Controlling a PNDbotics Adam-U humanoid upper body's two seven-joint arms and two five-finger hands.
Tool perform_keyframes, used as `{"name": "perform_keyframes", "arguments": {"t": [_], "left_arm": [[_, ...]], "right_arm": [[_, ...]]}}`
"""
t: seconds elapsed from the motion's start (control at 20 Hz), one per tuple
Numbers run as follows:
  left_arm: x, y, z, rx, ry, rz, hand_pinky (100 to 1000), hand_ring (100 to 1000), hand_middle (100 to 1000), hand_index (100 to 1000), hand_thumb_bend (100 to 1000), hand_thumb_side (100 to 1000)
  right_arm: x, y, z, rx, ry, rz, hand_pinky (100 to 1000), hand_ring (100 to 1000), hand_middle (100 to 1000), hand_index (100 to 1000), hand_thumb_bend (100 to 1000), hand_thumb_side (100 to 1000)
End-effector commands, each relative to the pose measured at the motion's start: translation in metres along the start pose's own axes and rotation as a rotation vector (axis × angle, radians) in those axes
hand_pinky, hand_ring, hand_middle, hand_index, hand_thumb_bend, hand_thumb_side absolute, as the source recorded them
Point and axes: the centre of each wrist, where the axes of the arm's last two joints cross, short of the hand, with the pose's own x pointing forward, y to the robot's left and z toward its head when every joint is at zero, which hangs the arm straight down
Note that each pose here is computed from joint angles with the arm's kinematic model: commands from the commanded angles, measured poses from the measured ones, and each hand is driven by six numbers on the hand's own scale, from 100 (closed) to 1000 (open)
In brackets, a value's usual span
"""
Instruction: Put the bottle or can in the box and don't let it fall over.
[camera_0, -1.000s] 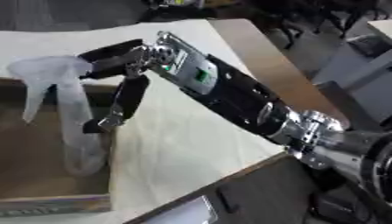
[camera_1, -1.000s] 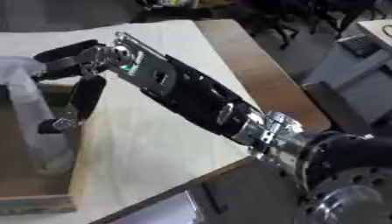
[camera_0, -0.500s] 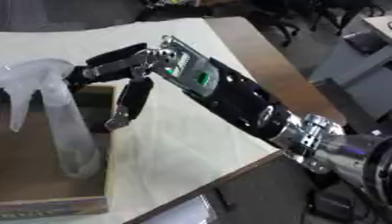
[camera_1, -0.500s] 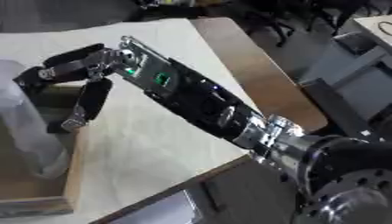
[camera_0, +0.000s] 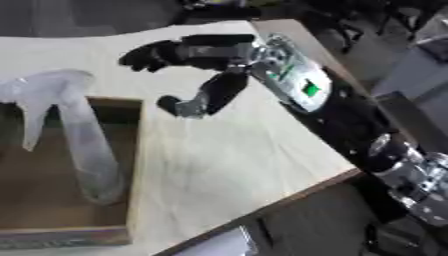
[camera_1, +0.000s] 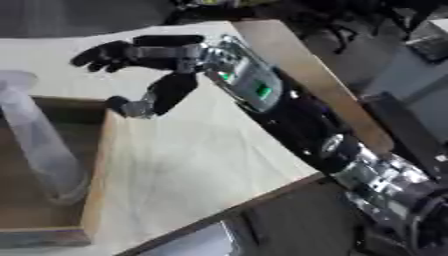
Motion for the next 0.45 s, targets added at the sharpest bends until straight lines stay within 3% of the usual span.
{"name": "perform_keyframes", "arguments": {"t": [0.05,0.45], "left_arm": [[0.006,0.002,-0.001,-0.014,-0.024,-0.033,645,416,775,849,135,764],[-0.003,-0.004,0.008,-0.043,-0.031,-0.030,644,426,792,855,137,771]], "right_arm": [[0.013,-0.023,0.019,-0.136,-0.023,0.073,958,1000,1000,978,100,430],[-0.002,-0.029,0.067,-0.485,-0.113,0.057,956,1000,1000,963,100,383]]}}
